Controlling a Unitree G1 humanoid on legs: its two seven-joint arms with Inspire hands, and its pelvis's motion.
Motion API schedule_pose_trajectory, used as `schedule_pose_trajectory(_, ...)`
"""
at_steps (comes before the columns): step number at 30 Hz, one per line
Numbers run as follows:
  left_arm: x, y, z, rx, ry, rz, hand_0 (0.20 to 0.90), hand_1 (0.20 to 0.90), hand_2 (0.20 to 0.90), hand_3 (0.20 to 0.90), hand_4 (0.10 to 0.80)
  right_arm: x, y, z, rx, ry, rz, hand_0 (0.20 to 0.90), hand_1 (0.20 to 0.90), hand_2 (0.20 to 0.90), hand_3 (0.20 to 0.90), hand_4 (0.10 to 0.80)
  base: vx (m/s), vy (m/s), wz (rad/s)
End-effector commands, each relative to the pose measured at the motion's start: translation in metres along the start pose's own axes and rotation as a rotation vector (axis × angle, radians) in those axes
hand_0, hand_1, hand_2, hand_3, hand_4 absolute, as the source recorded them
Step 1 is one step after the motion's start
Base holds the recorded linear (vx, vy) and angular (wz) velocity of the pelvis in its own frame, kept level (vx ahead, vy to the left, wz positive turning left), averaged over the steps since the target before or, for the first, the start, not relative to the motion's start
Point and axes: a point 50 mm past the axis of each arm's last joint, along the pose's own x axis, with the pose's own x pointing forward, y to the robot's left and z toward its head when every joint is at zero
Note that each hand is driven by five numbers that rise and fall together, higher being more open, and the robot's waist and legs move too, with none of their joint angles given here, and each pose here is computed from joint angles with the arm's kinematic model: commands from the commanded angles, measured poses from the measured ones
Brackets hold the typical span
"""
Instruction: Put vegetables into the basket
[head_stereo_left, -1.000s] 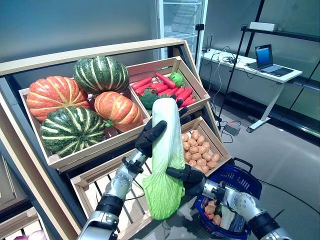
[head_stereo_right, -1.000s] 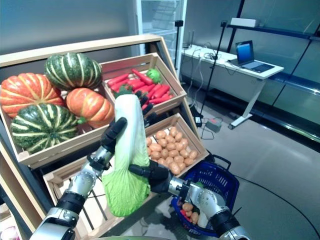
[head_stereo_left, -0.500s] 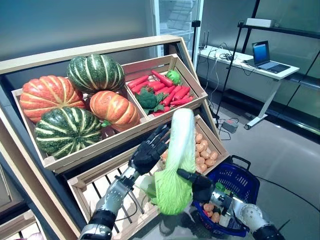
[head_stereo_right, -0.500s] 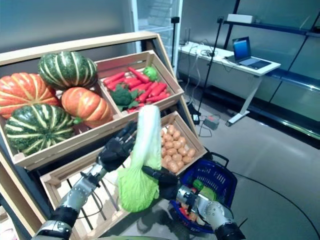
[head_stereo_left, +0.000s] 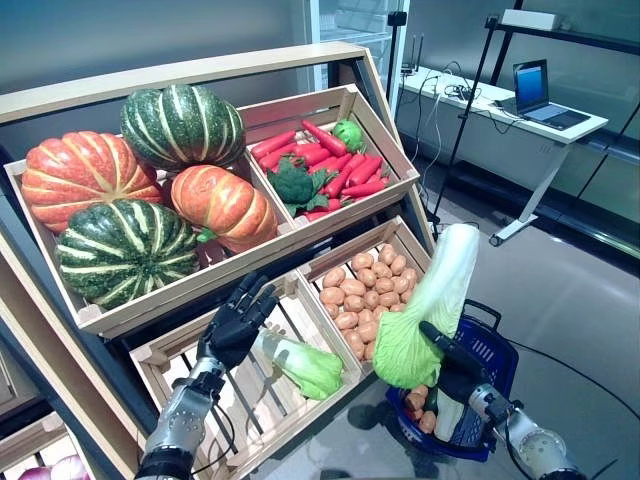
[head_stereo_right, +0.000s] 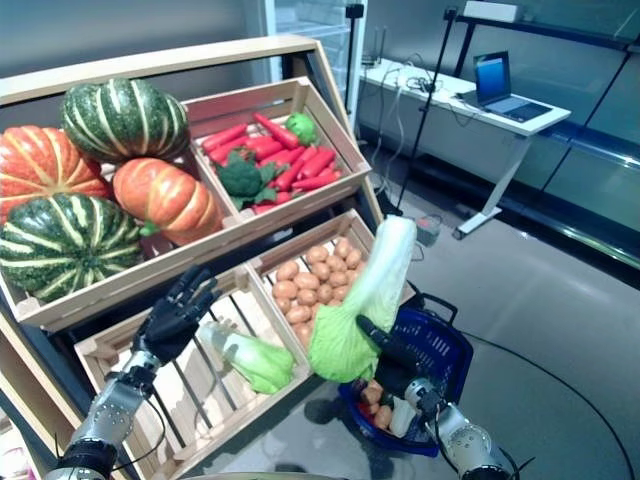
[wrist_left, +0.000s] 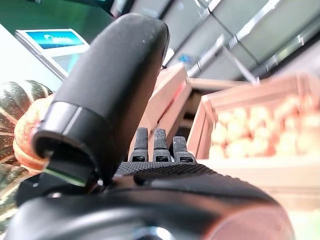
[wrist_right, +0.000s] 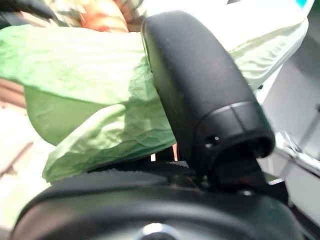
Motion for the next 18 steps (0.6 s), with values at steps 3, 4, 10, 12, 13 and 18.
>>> schedule_pose_trajectory(3, 0.014, -0.004, 0.05, 0.326, -0.155, 0.049, 0.9, 0.9, 0.9, 0.9, 0.8, 0.012, 0.009, 0.059, 0.007, -0.355, -0.061, 0.3, 0.3, 0.3, 0.3, 0.4, 0.046, -0.006, 0.0)
schedule_pose_trajectory(4, 0.014, -0.005, 0.049, 0.401, -0.144, 0.065, 0.9, 0.9, 0.9, 0.9, 0.8, 0.01, 0.004, 0.064, -0.015, -0.384, -0.125, 0.3, 0.3, 0.3, 0.3, 0.4, 0.08, -0.015, 0.0)
schedule_pose_trajectory(10, 0.019, -0.01, 0.06, 0.765, -0.14, 0.201, 0.9, 0.9, 0.9, 0.9, 0.8, 0.001, -0.013, 0.086, -0.117, -0.429, -0.342, 0.3, 0.3, 0.3, 0.3, 0.4, 0.046, -0.02, -0.01)
schedule_pose_trajectory(12, 0.036, -0.023, 0.071, 1.107, -0.175, 0.28, 0.9, 0.9, 0.9, 0.9, 0.8, 0.01, -0.008, 0.104, -0.137, -0.457, -0.376, 0.3, 0.3, 0.3, 0.3, 0.4, -0.173, -0.043, -0.02)
schedule_pose_trajectory(13, 0.041, -0.027, 0.077, 1.151, -0.19, 0.282, 0.9, 0.9, 0.9, 0.9, 0.8, 0.013, -0.005, 0.11, -0.142, -0.466, -0.375, 0.3, 0.3, 0.3, 0.3, 0.4, -0.241, -0.044, 0.0)
schedule_pose_trajectory(18, 0.071, -0.06, 0.129, 1.487, -0.379, 0.39, 0.9, 0.9, 0.9, 0.9, 0.8, 0.032, 0.029, 0.165, -0.212, -0.578, -0.416, 0.3, 0.3, 0.3, 0.3, 0.4, -0.292, -0.033, 0.11)
